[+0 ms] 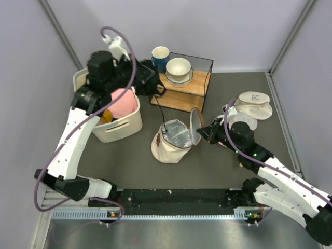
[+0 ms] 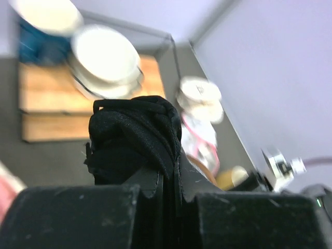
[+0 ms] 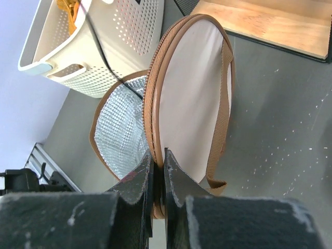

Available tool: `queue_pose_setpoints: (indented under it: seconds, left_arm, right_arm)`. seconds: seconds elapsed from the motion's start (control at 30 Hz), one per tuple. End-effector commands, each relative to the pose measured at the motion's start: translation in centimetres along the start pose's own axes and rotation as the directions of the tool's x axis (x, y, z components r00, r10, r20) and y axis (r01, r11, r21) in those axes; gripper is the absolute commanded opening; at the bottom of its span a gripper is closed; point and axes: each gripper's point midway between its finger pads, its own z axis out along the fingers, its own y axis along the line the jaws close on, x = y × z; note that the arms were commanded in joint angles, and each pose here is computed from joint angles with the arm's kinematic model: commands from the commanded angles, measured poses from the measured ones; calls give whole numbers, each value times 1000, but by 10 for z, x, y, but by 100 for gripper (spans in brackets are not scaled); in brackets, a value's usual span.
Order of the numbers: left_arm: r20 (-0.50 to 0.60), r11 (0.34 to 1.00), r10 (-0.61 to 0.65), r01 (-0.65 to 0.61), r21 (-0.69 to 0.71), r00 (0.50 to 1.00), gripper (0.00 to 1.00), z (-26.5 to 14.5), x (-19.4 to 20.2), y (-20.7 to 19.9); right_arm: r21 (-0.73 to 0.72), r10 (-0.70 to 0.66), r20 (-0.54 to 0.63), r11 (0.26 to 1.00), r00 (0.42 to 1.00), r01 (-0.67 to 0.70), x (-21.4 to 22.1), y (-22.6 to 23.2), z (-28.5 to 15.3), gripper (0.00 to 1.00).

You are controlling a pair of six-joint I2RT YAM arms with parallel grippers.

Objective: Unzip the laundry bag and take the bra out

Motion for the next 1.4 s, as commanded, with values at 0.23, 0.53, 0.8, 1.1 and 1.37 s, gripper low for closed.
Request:
queue_pose_setpoints:
  seconds: [0.23, 0.53, 0.8, 1.1, 1.37]
  left_arm:
    - [317, 863, 199, -12, -506, 928, 0, -99, -128, 93]
    - [259, 769, 87, 101, -631, 962, 0, -102, -87, 186]
    - [207, 741, 64, 93, -666, 976, 0, -99, -62, 205]
    - [112, 743, 27, 55, -667, 993, 68, -90, 11, 236]
    - [126, 870, 55, 14, -492, 991, 99, -97, -17, 169]
  right_arm:
    - [-27, -31, 91, 999, 995, 34, -32, 13, -7, 0]
    - [-26, -36, 81, 999, 996, 38, -29, 12, -5, 0]
    - [-23, -40, 63, 999, 997, 42, -26, 11, -1, 0]
    - [-22, -45, 60, 999, 997, 47, -26, 10, 1, 0]
    - [-40, -76, 82, 996, 994, 80, -39, 20, 0, 0]
